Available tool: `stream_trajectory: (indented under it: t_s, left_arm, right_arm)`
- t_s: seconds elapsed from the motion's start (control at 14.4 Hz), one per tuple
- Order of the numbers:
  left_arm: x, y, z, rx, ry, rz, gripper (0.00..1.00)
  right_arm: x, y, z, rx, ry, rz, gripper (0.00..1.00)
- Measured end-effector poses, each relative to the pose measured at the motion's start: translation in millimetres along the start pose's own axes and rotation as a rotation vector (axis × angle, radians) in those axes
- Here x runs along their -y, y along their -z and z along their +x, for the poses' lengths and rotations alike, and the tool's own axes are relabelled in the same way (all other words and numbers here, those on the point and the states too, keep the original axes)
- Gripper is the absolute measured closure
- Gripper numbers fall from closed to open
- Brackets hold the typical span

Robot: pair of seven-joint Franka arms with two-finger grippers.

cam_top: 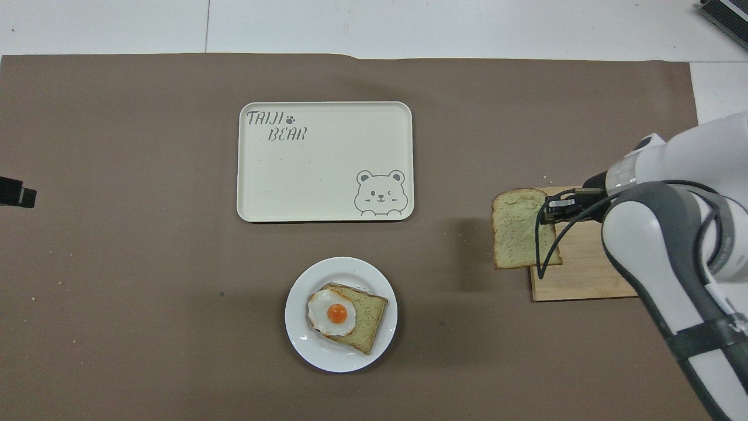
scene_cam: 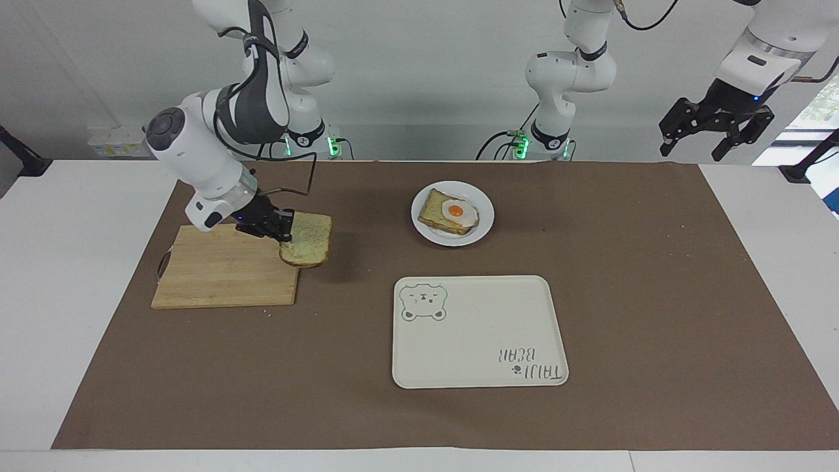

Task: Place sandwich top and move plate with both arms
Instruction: 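Carry the bread slice over the egg and lower it onto the plate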

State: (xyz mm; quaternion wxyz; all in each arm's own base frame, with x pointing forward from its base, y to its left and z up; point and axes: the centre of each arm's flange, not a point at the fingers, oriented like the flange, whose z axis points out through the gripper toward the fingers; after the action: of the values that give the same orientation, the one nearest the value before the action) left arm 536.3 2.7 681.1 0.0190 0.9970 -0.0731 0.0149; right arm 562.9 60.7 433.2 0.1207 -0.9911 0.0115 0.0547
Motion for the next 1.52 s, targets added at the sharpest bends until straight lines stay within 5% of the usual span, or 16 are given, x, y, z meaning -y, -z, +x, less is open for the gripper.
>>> stream_trajectory:
  t_s: [0.76,1.25,1.52]
  left_arm:
    - [-1.1,-2.1,2.3,0.001,-0.002,0.001,0.0]
    - [-6.8,-2.2,3.1,0.001,-0.013,0.0,0.0]
    - [-7.1,-2.2,3.1,0.001,-0.013,0.0,0.0]
  right_arm:
    - [212.9,-78.6,-69.1,0.058,0.06,-0.006,0.89]
    - [276.8,-164.0,-87.4,0.012,0.042,-0.004,0.89]
    - [278.7,-174.7,-90.2,0.023,0.042,-0.015,0.89]
